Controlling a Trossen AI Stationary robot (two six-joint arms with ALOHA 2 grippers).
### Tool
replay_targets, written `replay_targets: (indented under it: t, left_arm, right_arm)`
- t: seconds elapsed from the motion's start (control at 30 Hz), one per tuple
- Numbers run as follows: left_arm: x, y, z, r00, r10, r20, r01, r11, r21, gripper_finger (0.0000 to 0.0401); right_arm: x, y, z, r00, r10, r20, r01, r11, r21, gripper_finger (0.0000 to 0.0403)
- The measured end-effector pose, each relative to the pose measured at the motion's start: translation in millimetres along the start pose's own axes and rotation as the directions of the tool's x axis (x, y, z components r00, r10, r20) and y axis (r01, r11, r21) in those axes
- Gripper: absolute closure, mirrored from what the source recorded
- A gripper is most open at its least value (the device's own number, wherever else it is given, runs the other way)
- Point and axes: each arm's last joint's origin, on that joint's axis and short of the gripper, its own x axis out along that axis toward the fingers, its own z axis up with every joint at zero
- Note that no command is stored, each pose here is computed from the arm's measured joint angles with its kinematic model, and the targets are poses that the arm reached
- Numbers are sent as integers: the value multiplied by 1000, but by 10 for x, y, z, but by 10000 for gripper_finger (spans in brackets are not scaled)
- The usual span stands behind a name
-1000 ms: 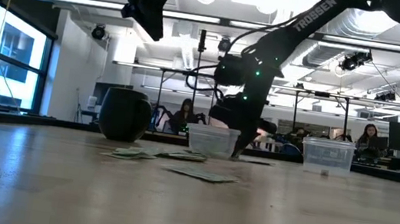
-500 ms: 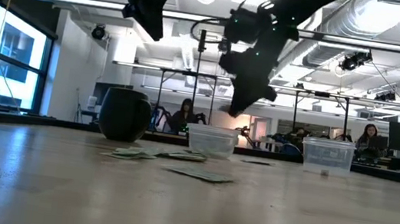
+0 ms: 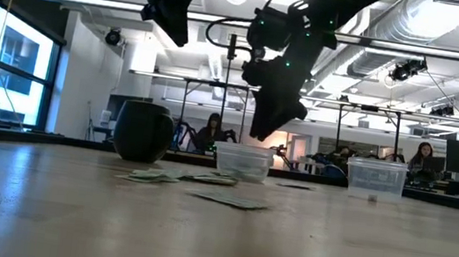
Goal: Pick and place items into bin
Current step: Put the light green stevia packet into the left transparent bin
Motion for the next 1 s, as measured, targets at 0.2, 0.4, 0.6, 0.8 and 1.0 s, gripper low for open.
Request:
replay_targets:
  t: [0.2,0.4,0.6,0.8,1.0]
  left_arm:
    - [0,0,-2,1000,0,-3,0,1000,0,274]
    - [-1,1,-5,1000,1,-5,-1,1000,0,274]
    - [-1,0,-3,1000,0,-3,0,1000,0,274]
    - [12,-1,-5,1000,0,0,0,1000,15,274]
    - [160,0,-119,998,6,-55,-4,1000,23,274]
  right_arm:
    - [-77,47,-111,989,-135,-62,123,978,-168,198]
    - [-194,133,-225,985,-154,-74,113,912,-395,175]
    - [-176,361,-440,984,-11,-177,-70,893,-444,236]
    - [16,225,-836,970,-157,-187,53,884,-465,340]
    - [-76,80,-900,991,-113,-77,55,845,-532,354]
